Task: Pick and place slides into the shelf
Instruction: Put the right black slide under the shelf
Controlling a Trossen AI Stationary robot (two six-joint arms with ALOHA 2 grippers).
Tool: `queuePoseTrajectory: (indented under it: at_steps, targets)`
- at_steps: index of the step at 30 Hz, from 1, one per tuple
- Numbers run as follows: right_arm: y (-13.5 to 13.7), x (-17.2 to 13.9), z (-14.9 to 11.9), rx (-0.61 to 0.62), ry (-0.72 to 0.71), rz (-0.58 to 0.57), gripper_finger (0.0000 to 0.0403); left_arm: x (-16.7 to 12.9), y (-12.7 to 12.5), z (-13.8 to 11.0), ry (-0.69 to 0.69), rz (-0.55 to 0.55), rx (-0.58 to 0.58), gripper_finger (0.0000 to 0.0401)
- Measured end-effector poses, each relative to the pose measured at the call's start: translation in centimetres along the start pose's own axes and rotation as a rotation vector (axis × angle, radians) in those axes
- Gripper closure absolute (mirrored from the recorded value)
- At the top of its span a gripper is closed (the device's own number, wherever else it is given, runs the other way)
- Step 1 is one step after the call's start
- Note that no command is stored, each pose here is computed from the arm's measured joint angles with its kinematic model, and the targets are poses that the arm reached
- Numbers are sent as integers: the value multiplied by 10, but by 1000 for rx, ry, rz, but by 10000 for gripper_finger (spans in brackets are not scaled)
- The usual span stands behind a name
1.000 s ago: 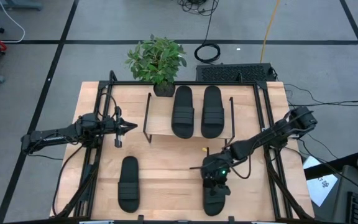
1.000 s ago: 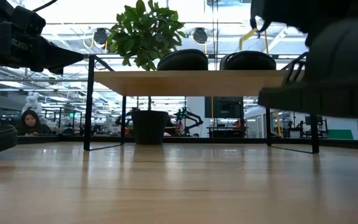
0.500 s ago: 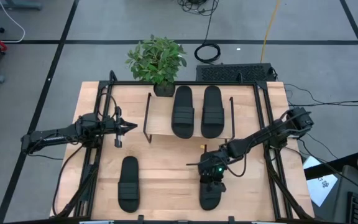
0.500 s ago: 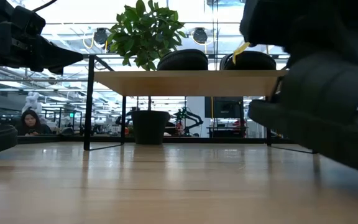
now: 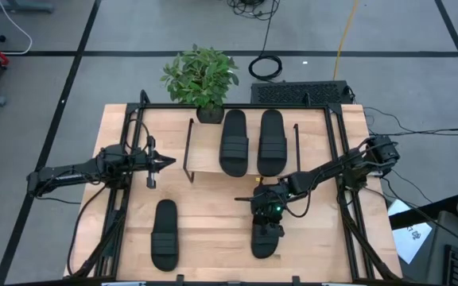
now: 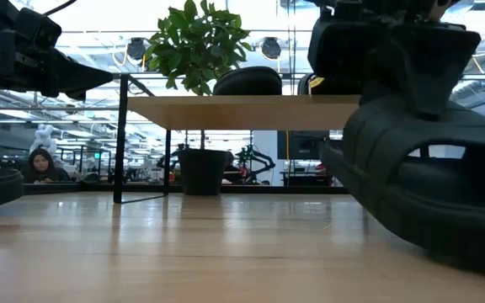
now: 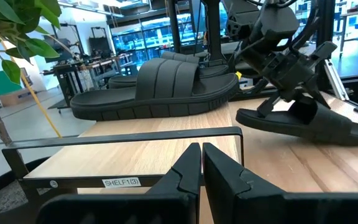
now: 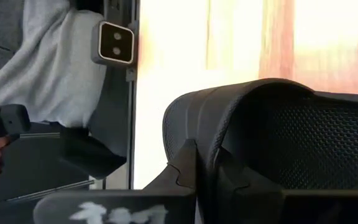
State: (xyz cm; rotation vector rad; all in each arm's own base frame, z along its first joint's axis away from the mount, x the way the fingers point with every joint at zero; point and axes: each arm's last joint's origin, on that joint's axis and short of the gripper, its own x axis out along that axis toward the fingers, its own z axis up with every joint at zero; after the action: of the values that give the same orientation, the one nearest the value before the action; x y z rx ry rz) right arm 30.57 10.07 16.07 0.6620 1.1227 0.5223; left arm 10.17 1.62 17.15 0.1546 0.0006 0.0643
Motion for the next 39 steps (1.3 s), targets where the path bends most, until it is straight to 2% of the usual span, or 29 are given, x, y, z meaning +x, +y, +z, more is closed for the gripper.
queuePoseTrajectory:
  at_steps: [4, 9, 20, 25, 39]
  targets:
    - [-4, -2, 0, 8, 2, -28, 399, 0, 0, 0, 2, 0, 0, 377]
    - [-4, -2, 2, -52, -27, -49, 387, 0, 0, -1, 5, -1, -1, 377]
    - [-5, -2, 2, -60, -38, -73, 296, 0, 0, -1, 7, -1, -2, 377]
    - [-5, -2, 2, -61, -43, -79, 267, 0, 0, -1, 7, -1, -2, 377]
    - [-3, -6, 3, -89, -61, -99, 257, 0, 0, -1, 7, -1, -3, 377]
